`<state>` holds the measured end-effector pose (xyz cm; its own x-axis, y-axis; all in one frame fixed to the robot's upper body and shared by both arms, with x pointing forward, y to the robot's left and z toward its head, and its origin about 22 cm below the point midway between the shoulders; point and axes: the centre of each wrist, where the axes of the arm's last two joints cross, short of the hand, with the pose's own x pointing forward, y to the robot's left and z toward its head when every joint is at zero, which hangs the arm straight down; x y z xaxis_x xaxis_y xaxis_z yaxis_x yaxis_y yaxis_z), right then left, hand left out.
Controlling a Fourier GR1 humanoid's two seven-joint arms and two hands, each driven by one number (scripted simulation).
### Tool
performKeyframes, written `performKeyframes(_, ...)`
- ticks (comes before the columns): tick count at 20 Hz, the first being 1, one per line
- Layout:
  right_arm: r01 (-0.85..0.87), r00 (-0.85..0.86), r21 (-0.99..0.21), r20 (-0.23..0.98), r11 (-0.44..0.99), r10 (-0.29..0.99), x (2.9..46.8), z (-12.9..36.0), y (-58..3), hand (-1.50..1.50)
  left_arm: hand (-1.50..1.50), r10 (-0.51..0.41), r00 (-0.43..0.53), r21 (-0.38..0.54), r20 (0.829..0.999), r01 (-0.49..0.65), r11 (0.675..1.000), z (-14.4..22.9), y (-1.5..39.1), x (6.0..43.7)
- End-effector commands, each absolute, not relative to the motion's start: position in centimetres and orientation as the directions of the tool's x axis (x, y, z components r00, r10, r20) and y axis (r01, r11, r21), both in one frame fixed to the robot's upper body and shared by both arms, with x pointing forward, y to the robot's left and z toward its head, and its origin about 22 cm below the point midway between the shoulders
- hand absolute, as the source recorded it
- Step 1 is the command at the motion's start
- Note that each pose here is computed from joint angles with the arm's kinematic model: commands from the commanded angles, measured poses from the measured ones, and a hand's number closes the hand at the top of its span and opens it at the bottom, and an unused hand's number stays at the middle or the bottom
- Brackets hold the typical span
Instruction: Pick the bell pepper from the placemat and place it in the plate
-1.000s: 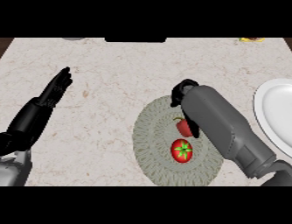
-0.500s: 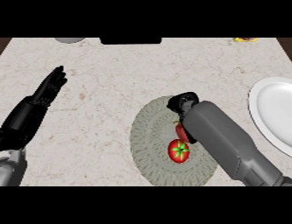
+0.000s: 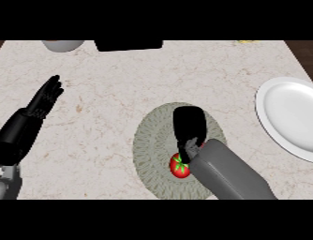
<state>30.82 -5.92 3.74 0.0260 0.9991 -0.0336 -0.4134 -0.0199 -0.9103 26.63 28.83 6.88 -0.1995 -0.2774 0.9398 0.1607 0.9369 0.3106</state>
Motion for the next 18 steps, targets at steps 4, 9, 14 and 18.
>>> performKeyframes(4, -0.089, 0.130, -0.990, 0.096, 0.108, 0.987, 22.4, 5.5, -4.8, 1.50, 0.00, -0.266, -0.225, 0.307, 0.938, 0.177, 0.935, 7.9, 28.4, 26.3)
performKeyframes(9, 0.037, 0.185, -0.990, 0.142, 0.138, 0.972, 17.1, 9.7, -6.1, 1.50, 0.00, -0.277, -0.228, 0.321, 0.933, 0.186, 0.929, 7.4, 27.9, 26.5)
performKeyframes(14, 0.194, 0.256, -0.974, 0.166, 0.117, 0.952, 15.2, 13.0, -9.7, 1.50, 0.00, -0.265, -0.236, 0.315, 0.935, 0.206, 0.927, 7.6, 27.1, 26.3)
performKeyframes(18, 0.280, 0.303, -0.955, 0.181, 0.094, 0.936, 13.9, 14.6, -12.3, 1.50, 0.00, -0.256, -0.242, 0.309, 0.936, 0.218, 0.926, 8.5, 27.5, 27.0)
